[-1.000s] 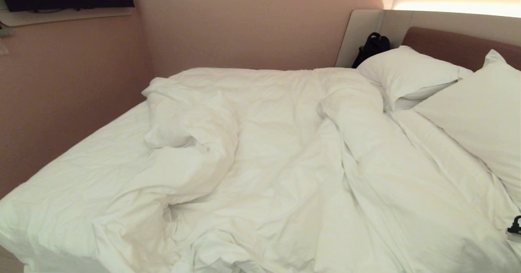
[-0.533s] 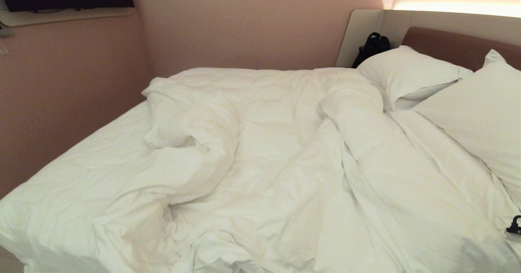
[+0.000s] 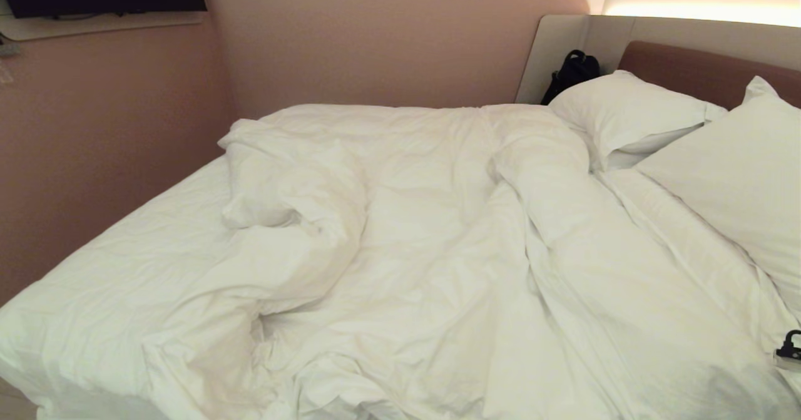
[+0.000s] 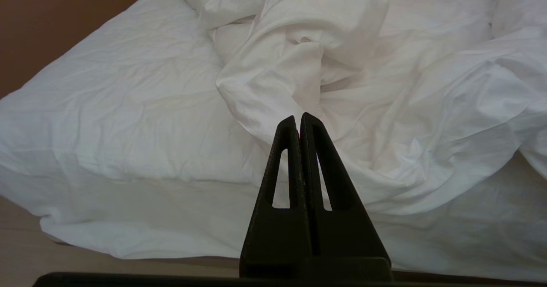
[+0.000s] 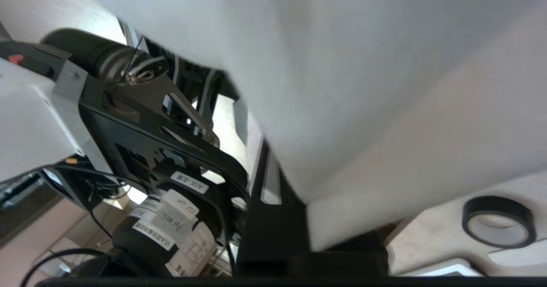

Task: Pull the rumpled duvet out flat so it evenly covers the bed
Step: Flatten the corners of the folded blanket

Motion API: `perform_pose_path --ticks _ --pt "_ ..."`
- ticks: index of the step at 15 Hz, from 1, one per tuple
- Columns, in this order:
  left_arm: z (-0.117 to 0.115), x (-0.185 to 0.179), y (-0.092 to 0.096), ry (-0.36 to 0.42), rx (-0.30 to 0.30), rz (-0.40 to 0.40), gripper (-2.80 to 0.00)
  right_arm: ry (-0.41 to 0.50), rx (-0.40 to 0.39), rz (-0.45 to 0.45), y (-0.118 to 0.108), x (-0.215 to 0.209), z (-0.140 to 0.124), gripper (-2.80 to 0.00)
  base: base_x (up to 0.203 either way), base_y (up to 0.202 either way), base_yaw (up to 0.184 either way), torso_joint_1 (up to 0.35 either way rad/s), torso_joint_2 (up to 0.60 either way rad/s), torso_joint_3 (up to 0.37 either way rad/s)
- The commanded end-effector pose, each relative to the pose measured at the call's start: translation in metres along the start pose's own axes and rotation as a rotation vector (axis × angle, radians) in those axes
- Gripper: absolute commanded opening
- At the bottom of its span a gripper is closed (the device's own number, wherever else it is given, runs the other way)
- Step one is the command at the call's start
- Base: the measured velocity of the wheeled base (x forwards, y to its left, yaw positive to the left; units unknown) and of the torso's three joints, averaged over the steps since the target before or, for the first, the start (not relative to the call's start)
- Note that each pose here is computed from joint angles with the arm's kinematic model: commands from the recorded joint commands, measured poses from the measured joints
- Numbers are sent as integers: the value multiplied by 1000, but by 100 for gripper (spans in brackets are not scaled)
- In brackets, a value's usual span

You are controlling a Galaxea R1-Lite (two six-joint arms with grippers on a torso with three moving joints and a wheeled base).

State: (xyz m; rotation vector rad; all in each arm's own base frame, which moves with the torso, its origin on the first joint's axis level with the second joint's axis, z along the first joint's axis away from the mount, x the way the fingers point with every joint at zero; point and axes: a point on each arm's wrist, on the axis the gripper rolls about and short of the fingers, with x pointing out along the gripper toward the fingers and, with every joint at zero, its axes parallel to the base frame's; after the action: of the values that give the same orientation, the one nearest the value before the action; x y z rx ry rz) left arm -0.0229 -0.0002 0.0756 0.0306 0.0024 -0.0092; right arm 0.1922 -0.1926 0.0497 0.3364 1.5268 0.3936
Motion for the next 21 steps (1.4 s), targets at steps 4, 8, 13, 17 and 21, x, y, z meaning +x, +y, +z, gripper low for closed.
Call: perform_pose_path --ticks 4,8,13,17,21 --pt "0 0 0 1 0 0 -280 3 -3 6 0 1 0 -280 0 0 0 0 0 0" --pt "0 0 0 1 0 0 -280 -14 39 29 6 -4 -11 -280 0 0 0 0 0 0" --pt "0 0 0 0 0 0 -280 -173 192 41 23 -27 -67 -280 0 0 0 0 0 0" --pt "0 0 0 0 0 0 -280 -209 374 149 40 -44 -108 -280 0 0 0 0 0 0" --pt "0 0 0 1 0 0 -280 -261 458 194 64 -62 -128 -280 0 0 0 0 0 0"
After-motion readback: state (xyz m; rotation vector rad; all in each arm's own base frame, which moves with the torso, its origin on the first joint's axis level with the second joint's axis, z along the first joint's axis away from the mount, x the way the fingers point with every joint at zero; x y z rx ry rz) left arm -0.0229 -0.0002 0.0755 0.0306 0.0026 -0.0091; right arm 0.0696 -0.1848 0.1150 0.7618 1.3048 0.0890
